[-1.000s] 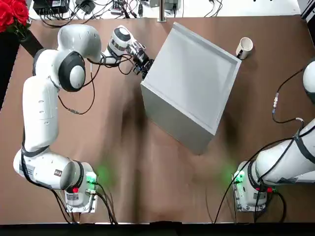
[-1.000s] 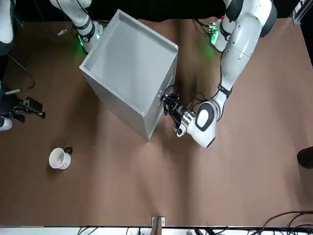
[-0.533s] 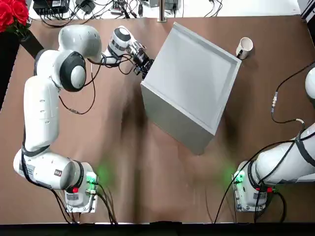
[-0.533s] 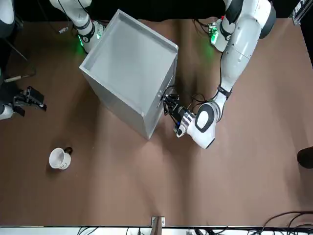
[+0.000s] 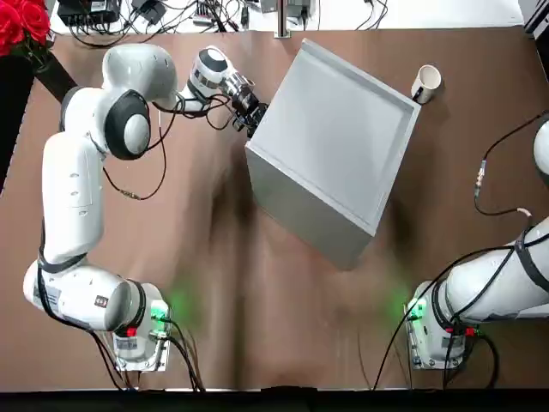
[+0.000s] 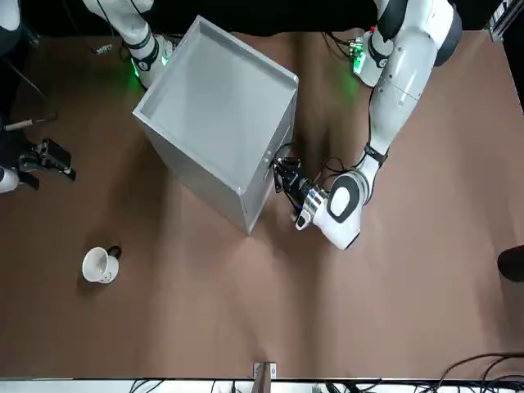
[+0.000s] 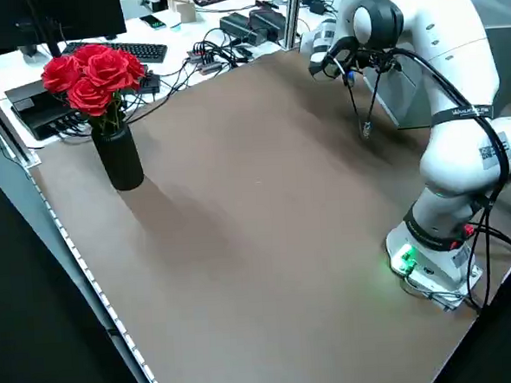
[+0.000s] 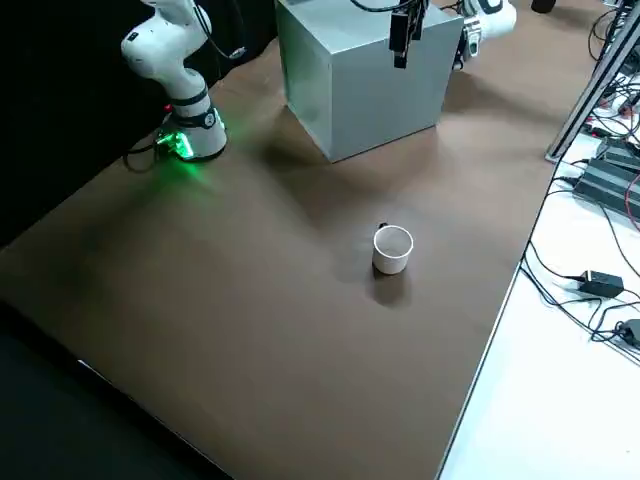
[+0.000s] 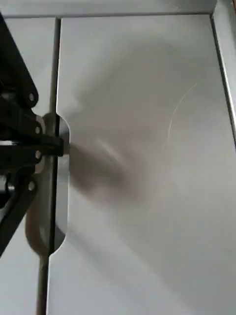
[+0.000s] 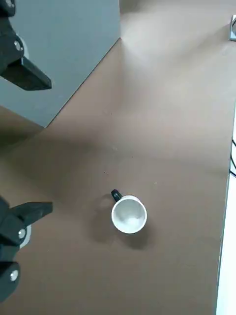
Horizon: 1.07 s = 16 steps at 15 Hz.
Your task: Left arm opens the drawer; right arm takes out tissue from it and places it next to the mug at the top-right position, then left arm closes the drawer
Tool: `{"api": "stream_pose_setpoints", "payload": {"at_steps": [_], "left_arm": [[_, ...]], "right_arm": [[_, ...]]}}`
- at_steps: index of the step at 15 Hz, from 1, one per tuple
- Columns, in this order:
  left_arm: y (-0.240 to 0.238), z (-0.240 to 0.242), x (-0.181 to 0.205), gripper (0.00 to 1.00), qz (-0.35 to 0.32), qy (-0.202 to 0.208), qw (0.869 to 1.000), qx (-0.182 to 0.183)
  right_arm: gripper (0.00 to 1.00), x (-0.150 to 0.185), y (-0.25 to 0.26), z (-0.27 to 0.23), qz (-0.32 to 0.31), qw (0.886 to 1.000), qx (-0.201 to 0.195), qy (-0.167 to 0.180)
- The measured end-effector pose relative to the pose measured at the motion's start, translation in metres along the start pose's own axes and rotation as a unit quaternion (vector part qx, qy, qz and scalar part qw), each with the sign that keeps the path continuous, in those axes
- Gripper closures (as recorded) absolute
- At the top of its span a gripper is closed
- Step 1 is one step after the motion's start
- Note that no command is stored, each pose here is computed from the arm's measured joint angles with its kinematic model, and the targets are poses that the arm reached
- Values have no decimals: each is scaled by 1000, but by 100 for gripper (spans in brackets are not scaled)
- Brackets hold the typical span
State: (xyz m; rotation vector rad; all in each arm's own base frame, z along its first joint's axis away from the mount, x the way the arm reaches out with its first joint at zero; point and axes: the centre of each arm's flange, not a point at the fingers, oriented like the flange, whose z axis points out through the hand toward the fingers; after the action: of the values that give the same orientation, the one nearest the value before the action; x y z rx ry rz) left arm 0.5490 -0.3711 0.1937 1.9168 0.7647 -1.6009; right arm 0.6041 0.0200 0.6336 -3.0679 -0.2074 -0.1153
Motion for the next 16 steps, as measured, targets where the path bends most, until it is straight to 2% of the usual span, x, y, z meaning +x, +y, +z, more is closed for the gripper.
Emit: {"api": "stream_pose_setpoints", "payload": {"at_steps": [6, 9, 16], "left_arm": [[-12, -36, 6, 99, -2, -5, 1000, -10], [-22, -62, 10, 99, -2, -4, 1000, -21], [-48, -139, 13, 99, -2, 20, 999, -46]], "right_arm": [[0, -2, -1, -5, -1, 1000, -4, 3], [0, -3, -2, -8, -5, 1000, -23, 4], [0, -4, 2, -13, -4, 999, -39, 7]]}}
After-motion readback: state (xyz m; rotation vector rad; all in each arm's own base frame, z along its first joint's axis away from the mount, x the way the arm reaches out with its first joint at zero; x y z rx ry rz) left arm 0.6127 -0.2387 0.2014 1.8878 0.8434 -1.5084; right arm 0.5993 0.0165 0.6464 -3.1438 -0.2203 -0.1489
